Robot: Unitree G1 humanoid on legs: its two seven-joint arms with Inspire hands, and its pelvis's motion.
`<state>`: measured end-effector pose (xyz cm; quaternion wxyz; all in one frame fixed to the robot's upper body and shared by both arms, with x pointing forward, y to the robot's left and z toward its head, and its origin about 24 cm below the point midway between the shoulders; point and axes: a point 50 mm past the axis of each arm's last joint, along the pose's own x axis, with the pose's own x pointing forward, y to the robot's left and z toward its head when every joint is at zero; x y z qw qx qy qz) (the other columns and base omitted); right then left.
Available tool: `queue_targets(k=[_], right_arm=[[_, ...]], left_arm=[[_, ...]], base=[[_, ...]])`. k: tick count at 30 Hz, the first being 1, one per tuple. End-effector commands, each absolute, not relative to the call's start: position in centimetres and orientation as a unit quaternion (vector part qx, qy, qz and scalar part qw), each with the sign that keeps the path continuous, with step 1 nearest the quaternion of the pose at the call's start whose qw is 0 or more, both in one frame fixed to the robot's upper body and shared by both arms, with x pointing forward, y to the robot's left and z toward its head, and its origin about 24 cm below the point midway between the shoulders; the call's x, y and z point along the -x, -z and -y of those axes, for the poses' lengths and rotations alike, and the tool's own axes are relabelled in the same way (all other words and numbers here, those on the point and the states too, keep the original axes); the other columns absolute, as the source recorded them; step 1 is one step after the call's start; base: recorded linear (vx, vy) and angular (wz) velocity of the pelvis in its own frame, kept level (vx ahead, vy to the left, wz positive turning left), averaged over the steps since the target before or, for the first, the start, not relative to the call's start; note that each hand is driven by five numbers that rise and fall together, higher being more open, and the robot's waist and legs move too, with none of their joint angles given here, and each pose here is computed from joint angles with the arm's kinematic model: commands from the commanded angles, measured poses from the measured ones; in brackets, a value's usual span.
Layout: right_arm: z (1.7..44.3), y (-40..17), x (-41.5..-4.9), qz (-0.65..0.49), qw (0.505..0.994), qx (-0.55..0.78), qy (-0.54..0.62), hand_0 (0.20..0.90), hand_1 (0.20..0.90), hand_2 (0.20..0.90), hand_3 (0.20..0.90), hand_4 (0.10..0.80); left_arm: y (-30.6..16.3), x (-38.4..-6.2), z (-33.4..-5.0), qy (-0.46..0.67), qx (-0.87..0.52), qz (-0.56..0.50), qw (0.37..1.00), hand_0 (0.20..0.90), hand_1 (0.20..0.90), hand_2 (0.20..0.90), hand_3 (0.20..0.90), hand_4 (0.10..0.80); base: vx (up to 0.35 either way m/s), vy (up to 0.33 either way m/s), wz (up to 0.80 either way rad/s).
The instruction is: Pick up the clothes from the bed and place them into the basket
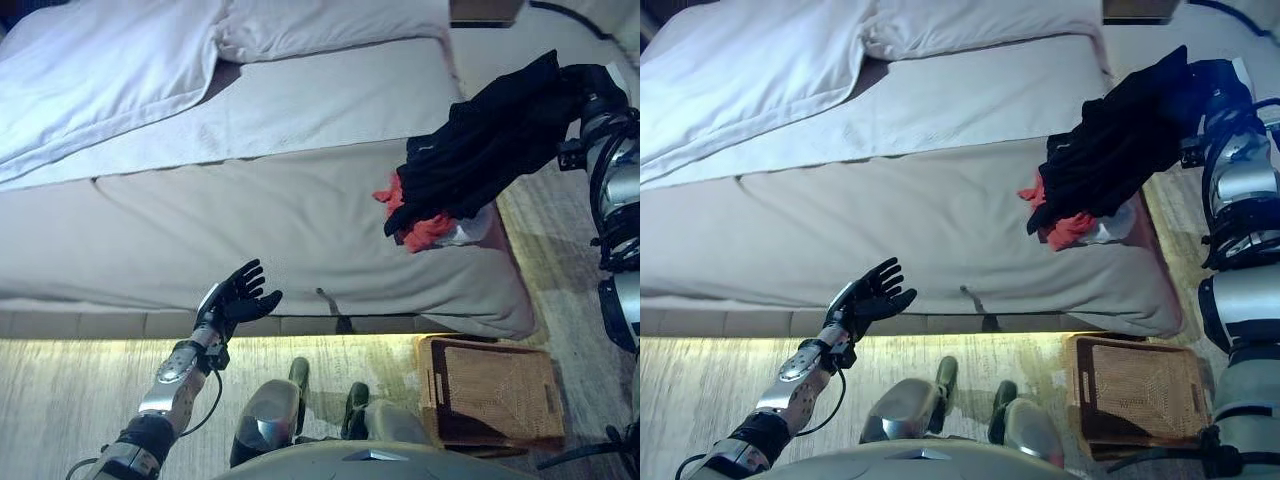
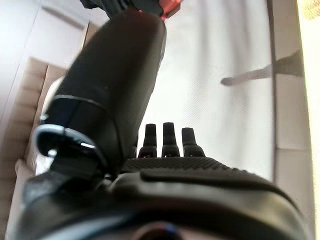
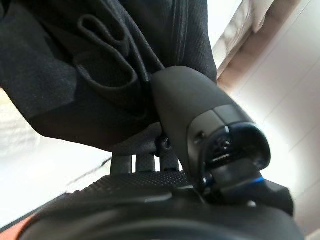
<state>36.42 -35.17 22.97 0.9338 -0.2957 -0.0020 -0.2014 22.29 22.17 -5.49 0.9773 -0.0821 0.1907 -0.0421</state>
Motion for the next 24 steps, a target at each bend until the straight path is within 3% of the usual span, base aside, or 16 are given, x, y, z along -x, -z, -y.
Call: queue_targets(k=[1, 13, 24], right_arm=[[36.7, -26.3, -33.9, 0.106, 0.916, 0.322, 0.216, 0.3, 0.3, 0.3, 0.2, 0.1], [36.9, -19.8, -29.3, 0.101, 0.898, 0.371, 0.215, 0.3, 0.3, 0.3, 0.2, 0.1], [38.9, -14.5, -25.8, 0.038, 0.917, 0.296, 0.266, 0.3, 0.3, 0.3, 0.2, 0.1]], left_arm=[[4.9, -22.4, -22.1, 0.032, 0.079, -0.147, 0.985, 0.9, 0.9, 0.9, 0.9, 0.8], [5.4, -22.5, -22.6, 0.025, 0.073, -0.15, 0.986, 0.9, 0.9, 0.9, 0.9, 0.8], [5.7, -22.4, -22.0, 0.049, 0.062, -0.153, 0.985, 0.9, 0.9, 0.9, 0.9, 0.8]], base=[[0.02, 0.022, -0.35], [0.003, 0.017, -0.3], [-0.01, -0.001, -0.26]])
